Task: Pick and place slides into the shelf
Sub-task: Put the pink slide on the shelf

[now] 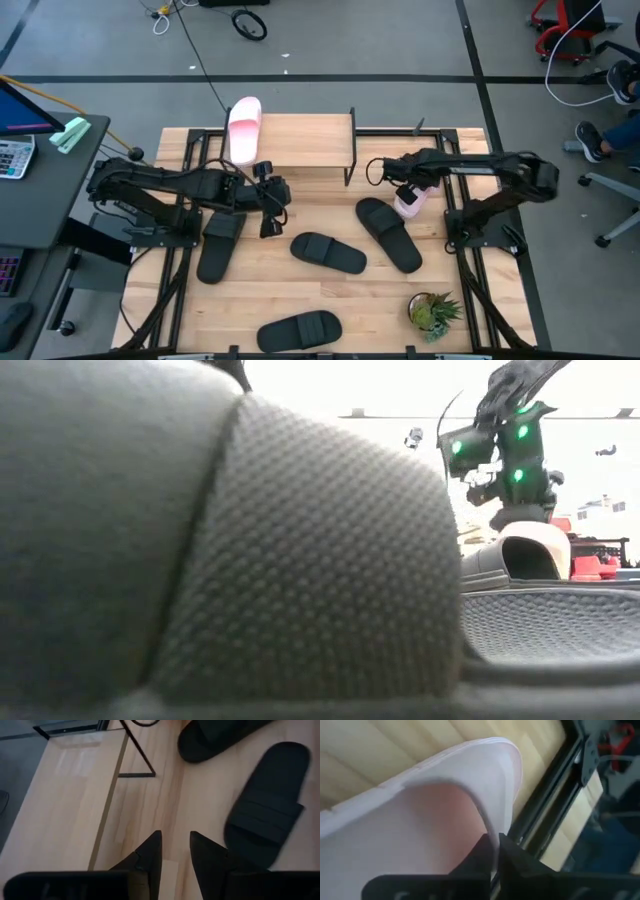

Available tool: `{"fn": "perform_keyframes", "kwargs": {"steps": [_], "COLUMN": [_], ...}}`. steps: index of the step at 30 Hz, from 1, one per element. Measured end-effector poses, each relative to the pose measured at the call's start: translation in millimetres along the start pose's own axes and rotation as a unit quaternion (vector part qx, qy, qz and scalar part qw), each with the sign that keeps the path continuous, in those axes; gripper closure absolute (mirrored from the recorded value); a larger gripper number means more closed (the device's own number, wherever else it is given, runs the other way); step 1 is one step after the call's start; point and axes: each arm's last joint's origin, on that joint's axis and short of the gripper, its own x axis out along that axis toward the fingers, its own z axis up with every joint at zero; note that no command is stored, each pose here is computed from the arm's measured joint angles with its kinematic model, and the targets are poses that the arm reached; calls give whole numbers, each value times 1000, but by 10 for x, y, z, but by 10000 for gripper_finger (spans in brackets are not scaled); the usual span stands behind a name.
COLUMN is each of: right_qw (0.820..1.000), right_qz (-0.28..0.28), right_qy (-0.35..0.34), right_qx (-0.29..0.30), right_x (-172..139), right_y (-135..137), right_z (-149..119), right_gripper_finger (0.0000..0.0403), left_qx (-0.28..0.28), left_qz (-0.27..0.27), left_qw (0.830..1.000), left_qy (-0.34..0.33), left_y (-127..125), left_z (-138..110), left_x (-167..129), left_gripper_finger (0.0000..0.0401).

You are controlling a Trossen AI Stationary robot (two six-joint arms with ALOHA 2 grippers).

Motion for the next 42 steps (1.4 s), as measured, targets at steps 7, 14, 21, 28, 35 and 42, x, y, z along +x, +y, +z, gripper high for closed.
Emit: {"fn": "perform_keyframes", "kwargs": {"steps": [7,14,21,28,35,42], "right_qw": [977,871,674,601,696,799], "right_qz": [132,357,385,278,118,3], "right_qy": [-150,-338,-628,-746,-703,-587], "right_qx": [71,18,-60,-74,-92,-131], "right_x": [-688,-1324,-2028,-2133,-1989,-2188], "right_y": [-30,107,279,540,895,1001], "right_z": [-377,-748,-688,-221,648,1590], "right_gripper_finger": [393,393,393,394,393,394], "left_qx": [-50,-64,-43,-69,-79,-93], "left_qz": [4,-16,-11,5,21,38], "left_qw": [999,995,985,976,976,977], "left_qy": [-12,-80,-167,-206,-200,-189], "left_y": [178,458,740,919,980,1031], "left_z": [219,383,499,539,545,573], "left_x": [-615,-1326,-1788,-1956,-1927,-1847], "left_gripper_finger": [307,326,337,331,330,342]}}
